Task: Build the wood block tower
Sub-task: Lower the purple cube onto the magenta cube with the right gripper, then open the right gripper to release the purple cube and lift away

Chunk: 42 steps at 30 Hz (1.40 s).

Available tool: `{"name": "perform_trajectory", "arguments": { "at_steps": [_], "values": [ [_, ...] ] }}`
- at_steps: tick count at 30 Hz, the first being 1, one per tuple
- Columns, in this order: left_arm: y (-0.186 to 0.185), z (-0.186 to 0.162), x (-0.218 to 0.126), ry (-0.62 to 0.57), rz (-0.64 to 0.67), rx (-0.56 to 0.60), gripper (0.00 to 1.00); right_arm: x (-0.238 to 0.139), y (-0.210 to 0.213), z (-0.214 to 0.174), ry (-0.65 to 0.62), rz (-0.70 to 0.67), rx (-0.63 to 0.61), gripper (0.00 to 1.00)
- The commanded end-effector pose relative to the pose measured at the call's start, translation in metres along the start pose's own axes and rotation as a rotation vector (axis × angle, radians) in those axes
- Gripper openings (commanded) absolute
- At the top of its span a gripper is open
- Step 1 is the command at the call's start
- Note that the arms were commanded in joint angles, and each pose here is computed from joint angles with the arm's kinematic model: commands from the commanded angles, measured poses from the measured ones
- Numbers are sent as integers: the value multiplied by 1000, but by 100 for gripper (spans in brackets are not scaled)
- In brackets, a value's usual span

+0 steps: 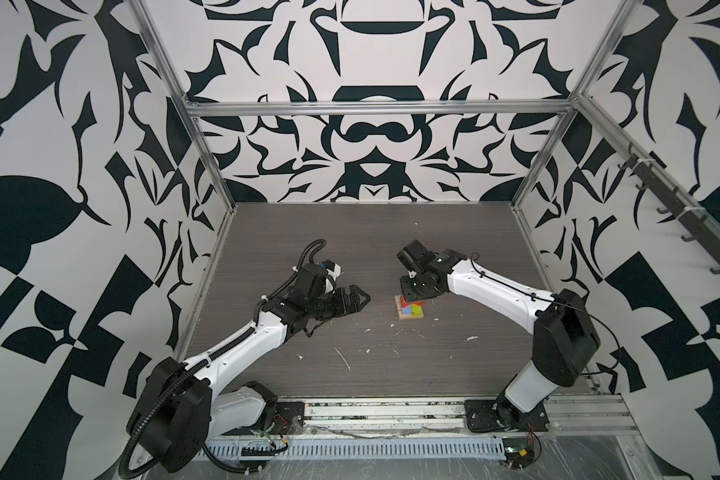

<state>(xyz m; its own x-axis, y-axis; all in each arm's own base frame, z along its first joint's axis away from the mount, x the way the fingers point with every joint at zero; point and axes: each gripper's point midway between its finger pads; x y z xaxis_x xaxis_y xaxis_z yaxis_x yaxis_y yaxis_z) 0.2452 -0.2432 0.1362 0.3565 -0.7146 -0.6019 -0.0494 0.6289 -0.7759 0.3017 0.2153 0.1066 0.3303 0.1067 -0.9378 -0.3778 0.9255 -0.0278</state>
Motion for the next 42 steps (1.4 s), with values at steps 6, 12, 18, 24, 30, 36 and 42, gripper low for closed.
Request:
{"name": "perform_trajectory", "arguments": {
  "at_steps": [6,12,18,24,30,36,42],
  "values": [
    [-7,1,-5,-13,-20,12,100,-3,-1,4,-10,2,13,43],
    [-7,1,-5,-13,-19,12,100,-6,1,6,-21,14,5,53],
    [-7,1,-6,-14,-20,13,100,-13,0,11,-52,12,-5,62],
    [-4,0,-7,-14,0,14,100,-25,-1,17,-85,13,-23,72],
    [0,3,-15,-53,27,13,100,-42,-4,25,-143,11,-37,80],
    [9,9,-19,-86,91,-6,100,-57,4,34,-181,41,-60,80],
    [16,15,-25,-117,128,-36,100,-73,33,47,-235,103,-129,76]
  ]
}}
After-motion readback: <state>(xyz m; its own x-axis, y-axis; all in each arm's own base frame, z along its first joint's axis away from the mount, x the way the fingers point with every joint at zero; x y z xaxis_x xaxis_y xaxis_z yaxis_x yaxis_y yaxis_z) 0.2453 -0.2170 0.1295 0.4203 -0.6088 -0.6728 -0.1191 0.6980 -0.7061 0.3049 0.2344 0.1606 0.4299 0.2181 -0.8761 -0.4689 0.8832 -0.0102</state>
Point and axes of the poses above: each gripper's point midway between its finger pads, its own x axis out along the fingers, its own y axis along the line the jaws close on, z = x × y, and after that the axes turned 13 degrees about -x, right-handed
